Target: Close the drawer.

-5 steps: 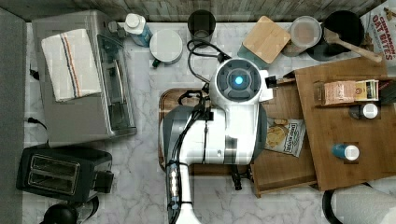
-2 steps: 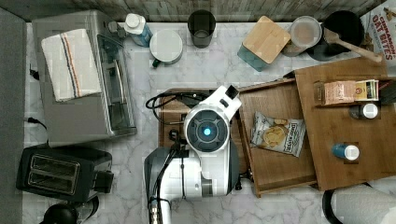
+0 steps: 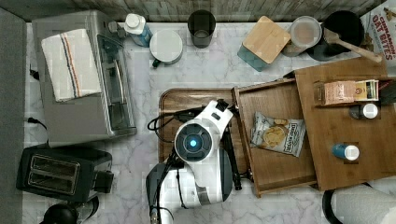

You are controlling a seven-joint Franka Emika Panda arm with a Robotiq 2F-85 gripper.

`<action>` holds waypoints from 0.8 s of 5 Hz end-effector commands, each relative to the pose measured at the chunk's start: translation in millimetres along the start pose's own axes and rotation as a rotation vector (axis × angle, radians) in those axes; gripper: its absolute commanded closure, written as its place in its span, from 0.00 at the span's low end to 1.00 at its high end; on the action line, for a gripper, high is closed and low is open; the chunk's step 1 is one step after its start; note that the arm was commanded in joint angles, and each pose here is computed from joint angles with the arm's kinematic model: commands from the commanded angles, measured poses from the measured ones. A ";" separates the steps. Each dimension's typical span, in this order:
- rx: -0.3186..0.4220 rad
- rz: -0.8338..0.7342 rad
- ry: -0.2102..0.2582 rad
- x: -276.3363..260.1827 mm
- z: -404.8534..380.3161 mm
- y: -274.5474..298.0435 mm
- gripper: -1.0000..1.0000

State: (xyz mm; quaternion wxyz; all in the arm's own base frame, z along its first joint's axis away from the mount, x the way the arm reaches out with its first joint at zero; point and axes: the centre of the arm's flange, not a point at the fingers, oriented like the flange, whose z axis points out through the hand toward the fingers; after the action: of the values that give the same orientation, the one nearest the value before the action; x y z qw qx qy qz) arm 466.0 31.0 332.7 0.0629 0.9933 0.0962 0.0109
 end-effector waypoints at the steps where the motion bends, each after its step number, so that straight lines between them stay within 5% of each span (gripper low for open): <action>1: 0.033 -0.030 -0.002 -25.1 57.0 -27.9 1.00; 2: 0.161 0.032 -0.081 -17.0 65.5 -7.2 1.00; 4: 0.068 -0.088 -0.025 -37.7 51.0 9.3 1.00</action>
State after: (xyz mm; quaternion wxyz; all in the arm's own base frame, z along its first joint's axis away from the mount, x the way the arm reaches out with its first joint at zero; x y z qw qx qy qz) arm 422.5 25.5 246.6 0.0092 0.9929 0.0988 -0.0655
